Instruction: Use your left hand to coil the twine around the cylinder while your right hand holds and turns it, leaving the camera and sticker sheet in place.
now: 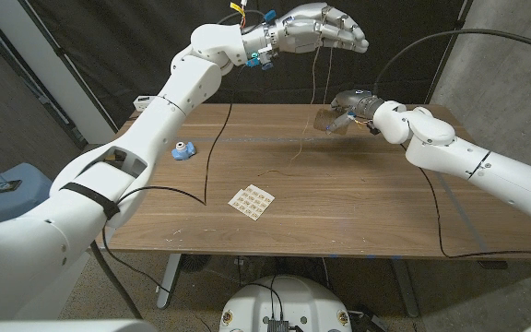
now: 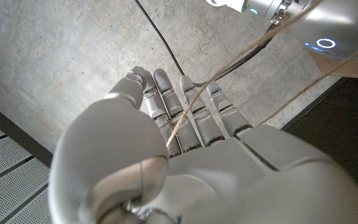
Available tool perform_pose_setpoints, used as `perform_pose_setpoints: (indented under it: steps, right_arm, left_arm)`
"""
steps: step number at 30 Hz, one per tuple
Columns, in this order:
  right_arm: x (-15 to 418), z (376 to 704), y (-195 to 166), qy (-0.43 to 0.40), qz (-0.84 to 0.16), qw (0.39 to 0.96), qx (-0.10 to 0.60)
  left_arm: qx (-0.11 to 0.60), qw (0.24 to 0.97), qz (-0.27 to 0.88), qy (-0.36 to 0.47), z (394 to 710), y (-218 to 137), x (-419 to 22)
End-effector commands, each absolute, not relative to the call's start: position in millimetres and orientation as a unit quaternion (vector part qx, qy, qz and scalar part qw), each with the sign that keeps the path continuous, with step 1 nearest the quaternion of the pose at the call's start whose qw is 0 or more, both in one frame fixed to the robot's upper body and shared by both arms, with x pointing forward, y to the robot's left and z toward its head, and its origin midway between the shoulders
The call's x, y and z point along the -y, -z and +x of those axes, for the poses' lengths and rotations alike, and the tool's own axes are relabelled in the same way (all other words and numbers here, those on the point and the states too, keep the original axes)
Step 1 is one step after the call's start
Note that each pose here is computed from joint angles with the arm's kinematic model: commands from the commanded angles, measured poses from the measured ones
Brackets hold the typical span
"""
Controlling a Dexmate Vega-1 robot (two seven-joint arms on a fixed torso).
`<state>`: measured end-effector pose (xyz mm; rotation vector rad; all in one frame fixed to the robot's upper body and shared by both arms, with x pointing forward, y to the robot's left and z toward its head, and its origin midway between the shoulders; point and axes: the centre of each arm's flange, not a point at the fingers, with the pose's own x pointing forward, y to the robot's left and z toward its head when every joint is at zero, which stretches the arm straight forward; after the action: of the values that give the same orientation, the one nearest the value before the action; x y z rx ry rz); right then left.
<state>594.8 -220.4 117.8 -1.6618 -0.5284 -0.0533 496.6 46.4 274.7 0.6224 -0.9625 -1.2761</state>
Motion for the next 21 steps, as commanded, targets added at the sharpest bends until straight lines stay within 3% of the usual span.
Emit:
perform_pose_setpoints:
  steps: [1,21]
  right_arm:
    - [216,581,-110,0.015,-0.732,0.636,0.242]
    - [214,555,-96,0.003,-0.736,0.626,0.257]
  left_arm:
    - [0.434,0.664,0.274,0.544,500,-286,-57]
    - [0.444,0.676,0.268,0.523,505,-303,-64]
